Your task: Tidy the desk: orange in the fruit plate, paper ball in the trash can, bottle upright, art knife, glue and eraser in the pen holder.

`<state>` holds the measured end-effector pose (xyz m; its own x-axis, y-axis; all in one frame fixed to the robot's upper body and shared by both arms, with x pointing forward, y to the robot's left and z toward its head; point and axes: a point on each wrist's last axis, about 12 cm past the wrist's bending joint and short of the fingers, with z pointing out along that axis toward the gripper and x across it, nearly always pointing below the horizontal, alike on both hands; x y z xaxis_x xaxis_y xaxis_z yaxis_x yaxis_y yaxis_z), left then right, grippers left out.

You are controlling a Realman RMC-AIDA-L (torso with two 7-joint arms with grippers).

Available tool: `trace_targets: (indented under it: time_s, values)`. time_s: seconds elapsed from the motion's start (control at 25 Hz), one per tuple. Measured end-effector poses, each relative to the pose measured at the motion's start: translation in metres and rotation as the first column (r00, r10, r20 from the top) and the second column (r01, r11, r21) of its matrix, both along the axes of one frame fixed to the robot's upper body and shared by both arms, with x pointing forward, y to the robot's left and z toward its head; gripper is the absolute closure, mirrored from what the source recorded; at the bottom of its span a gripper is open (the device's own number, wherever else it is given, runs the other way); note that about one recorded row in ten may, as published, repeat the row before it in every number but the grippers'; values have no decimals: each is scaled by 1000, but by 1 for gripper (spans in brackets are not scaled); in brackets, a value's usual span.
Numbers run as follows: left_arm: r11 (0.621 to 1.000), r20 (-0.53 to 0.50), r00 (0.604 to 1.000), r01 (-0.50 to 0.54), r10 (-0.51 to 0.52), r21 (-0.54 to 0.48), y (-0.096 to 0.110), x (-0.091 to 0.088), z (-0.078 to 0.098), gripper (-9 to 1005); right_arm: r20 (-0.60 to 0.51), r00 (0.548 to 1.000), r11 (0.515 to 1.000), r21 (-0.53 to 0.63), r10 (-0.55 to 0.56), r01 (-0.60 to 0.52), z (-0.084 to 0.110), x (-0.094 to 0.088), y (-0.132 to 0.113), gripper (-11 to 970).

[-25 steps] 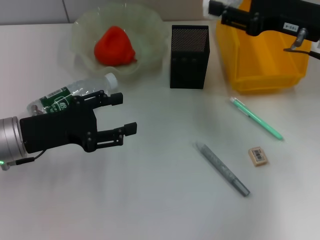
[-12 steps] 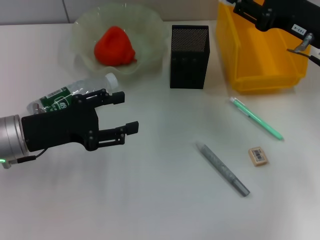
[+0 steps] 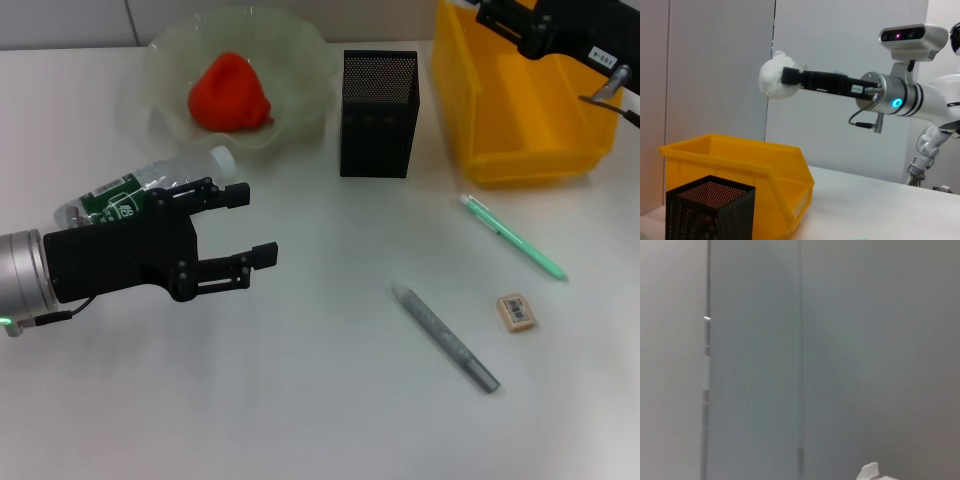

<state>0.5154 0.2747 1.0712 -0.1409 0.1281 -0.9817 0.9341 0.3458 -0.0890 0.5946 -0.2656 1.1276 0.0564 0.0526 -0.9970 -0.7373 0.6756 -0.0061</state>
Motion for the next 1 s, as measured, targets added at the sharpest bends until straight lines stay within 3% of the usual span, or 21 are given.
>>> trace_targets:
  time_s: [0.24, 0.56, 0.84, 1.0]
  values:
    - [1000, 3, 1000, 3, -3, -1, -1, 1, 0, 204, 4, 987, 987, -7, -159, 159, -10, 8, -10, 372]
    - [1000, 4, 1000, 4, -4, -1, -2, 1, 1, 203, 5, 964, 963, -40, -265, 265, -17, 14, -17, 366]
    - [1000, 5, 1000, 6, -6, -2, -2, 1, 1, 204, -21, 917, 917, -46, -398, 397, -24, 25, -24, 362]
    - [1000, 5, 1000, 7, -7, -3, -3, 2, 1, 204, -38, 913, 913, -55, -406, 404, -25, 29, -21, 359]
